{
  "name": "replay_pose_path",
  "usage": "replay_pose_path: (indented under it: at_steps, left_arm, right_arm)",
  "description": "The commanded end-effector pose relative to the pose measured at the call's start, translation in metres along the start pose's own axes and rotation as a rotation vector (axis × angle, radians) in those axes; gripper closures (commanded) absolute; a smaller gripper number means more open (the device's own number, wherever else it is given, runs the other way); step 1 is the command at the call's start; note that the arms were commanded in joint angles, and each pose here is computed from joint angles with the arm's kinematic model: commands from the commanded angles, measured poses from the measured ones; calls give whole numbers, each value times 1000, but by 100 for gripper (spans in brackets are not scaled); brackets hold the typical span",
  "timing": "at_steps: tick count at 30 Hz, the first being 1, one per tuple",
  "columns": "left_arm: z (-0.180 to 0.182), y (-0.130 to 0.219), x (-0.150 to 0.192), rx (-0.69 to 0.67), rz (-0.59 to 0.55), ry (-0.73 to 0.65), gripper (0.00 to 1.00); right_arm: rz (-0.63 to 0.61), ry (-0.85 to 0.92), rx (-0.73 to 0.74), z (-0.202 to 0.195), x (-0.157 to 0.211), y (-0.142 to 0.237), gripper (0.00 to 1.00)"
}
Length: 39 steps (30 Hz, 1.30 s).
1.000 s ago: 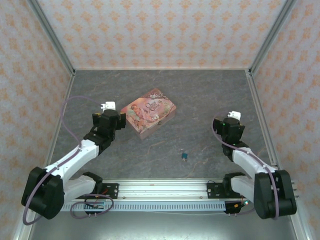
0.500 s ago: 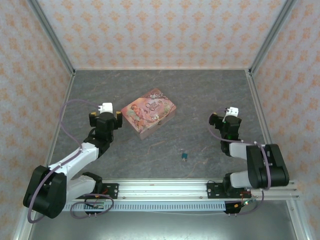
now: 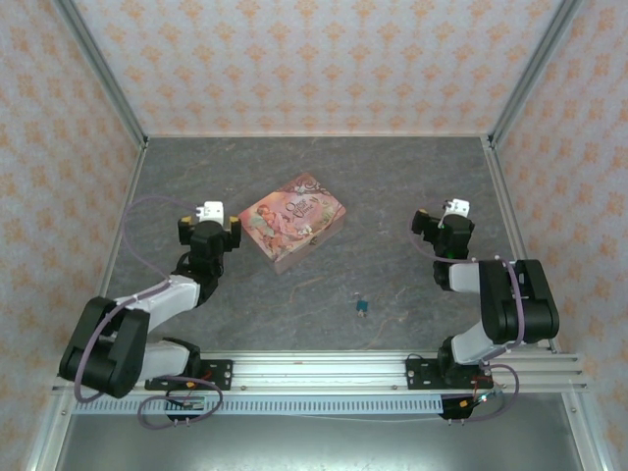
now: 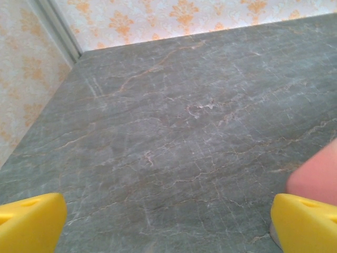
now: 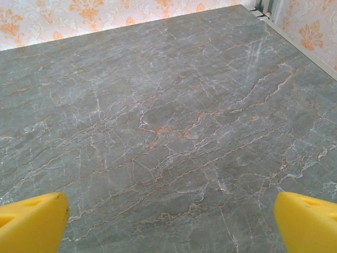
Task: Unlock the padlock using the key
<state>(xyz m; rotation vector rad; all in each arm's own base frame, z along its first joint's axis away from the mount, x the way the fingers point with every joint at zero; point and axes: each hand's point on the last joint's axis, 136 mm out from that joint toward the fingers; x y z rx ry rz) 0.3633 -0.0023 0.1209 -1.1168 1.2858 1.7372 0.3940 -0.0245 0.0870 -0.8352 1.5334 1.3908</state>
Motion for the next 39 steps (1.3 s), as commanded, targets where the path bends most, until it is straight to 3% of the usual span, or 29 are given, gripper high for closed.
replay_pose_path:
  at_steps: [1,7,12,17,39]
  left_arm:
    - [-11,-10,-14,63,-49,-22,0]
    - [-7,-13,1,112,-63,41,0]
    - [5,-23,14,62,-86,93,0]
    - [20,-43,15,37,23,170,0]
    - [21,-43,15,34,20,166,0]
  right_arm:
    - [3,-10,-7,0,-1,0,1]
    - [1,-11,-7,1,-1,-1,1]
    - [2,-10,-7,1,-1,-1,1]
    - [2,-10,-6,0,-1,0,1]
    - [4,-4,-6,1,-1,0,1]
Point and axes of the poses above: each hand's point on the last joint's axis, 136 mm out from that joint toward the fingers, its own y axis back along the fingers, its own z axis along the line the jaws close on, x = y × z, and after that the axes turned 5 degrees about y, right-handed
